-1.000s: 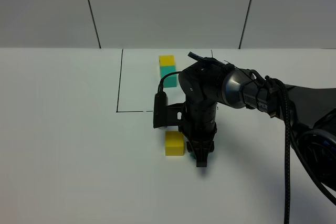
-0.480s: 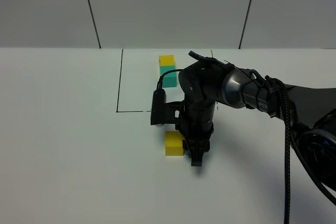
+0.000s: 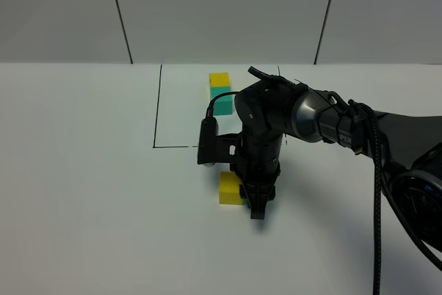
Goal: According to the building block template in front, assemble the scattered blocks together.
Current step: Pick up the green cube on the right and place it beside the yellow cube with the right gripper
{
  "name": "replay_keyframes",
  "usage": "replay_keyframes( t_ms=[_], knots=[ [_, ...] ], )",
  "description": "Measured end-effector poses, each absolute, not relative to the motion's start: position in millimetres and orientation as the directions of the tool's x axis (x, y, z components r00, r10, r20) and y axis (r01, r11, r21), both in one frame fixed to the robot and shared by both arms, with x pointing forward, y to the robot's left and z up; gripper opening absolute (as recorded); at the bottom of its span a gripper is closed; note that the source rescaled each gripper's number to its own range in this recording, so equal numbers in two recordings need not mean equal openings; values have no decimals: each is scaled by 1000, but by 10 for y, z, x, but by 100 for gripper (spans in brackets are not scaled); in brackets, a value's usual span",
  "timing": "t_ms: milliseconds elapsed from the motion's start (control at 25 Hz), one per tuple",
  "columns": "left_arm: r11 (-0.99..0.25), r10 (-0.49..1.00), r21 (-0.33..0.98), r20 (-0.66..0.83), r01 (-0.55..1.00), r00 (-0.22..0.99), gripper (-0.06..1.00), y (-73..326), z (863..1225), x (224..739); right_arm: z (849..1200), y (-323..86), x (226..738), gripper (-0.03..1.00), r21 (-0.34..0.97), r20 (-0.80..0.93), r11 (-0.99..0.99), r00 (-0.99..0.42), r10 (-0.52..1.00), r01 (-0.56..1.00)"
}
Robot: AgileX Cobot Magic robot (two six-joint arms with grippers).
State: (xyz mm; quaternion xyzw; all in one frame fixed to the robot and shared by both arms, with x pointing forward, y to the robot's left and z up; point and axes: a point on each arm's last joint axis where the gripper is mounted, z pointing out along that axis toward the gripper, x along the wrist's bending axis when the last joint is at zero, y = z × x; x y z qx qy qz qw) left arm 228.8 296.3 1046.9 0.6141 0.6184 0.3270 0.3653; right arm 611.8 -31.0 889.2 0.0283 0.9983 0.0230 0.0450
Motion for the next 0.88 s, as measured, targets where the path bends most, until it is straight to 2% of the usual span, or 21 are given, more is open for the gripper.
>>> replay_keyframes(
  t_ms=[880],
  knots=[
    [32,999,853,-50,521,21,59,2963,10469,2288,8890,-302,6114,2,50,-86,999,-996,-11,-15]
  ],
)
